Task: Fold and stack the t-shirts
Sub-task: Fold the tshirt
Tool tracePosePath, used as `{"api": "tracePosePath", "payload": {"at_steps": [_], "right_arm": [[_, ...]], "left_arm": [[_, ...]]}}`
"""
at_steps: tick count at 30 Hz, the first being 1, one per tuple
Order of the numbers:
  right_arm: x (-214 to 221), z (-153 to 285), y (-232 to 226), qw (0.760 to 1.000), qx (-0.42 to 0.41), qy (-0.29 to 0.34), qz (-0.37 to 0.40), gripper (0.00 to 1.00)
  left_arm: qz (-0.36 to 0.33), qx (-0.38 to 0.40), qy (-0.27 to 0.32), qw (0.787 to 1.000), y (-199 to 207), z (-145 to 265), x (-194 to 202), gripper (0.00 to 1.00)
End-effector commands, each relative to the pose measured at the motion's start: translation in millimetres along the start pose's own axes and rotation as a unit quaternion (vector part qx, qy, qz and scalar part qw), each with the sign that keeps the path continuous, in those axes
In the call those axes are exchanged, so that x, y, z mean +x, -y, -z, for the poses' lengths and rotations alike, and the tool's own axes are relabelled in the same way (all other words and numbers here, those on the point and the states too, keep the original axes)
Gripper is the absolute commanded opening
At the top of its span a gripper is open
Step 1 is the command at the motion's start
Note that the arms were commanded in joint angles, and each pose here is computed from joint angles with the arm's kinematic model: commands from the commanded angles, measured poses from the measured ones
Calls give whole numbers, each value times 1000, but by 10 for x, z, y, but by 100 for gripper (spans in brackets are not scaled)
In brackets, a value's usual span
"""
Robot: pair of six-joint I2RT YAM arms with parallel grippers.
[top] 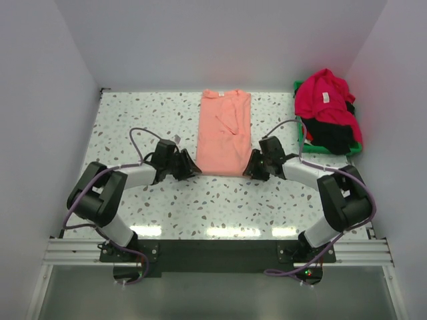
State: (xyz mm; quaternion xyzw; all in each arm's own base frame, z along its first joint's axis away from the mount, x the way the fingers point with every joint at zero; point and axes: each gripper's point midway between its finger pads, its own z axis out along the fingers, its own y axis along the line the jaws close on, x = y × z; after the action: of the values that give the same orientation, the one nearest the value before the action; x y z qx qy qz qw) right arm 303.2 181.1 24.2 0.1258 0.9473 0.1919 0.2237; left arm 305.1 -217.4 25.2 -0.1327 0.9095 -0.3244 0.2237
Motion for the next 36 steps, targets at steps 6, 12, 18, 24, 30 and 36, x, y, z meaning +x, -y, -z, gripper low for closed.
{"api": "tracePosePath", "payload": {"at_steps": [6, 12, 18, 24, 30, 36], "right_arm": [[-119, 57, -101, 998, -34, 34, -35, 41], [-147, 21, -104, 998, -35, 36, -40, 35], [-199, 34, -189, 998, -45, 26, -25, 13], [-31, 152, -174, 998, -56, -2, -3, 0], [339, 358, -42, 997, -78, -26, -4, 0], [779, 671, 130, 995, -94, -32, -2, 0]], "left_arm": [[8, 0, 16, 1000, -9, -145, -85, 39], [9, 0, 17, 1000, 9, -178, -108, 26], [2, 2, 16, 1000, 87, -162, -104, 0], [0, 5, 18, 1000, 154, 37, -27, 0], [13, -7, 10, 1000, 7, 298, 304, 0], [1, 4, 1, 1000, -20, 596, 754, 0]]}}
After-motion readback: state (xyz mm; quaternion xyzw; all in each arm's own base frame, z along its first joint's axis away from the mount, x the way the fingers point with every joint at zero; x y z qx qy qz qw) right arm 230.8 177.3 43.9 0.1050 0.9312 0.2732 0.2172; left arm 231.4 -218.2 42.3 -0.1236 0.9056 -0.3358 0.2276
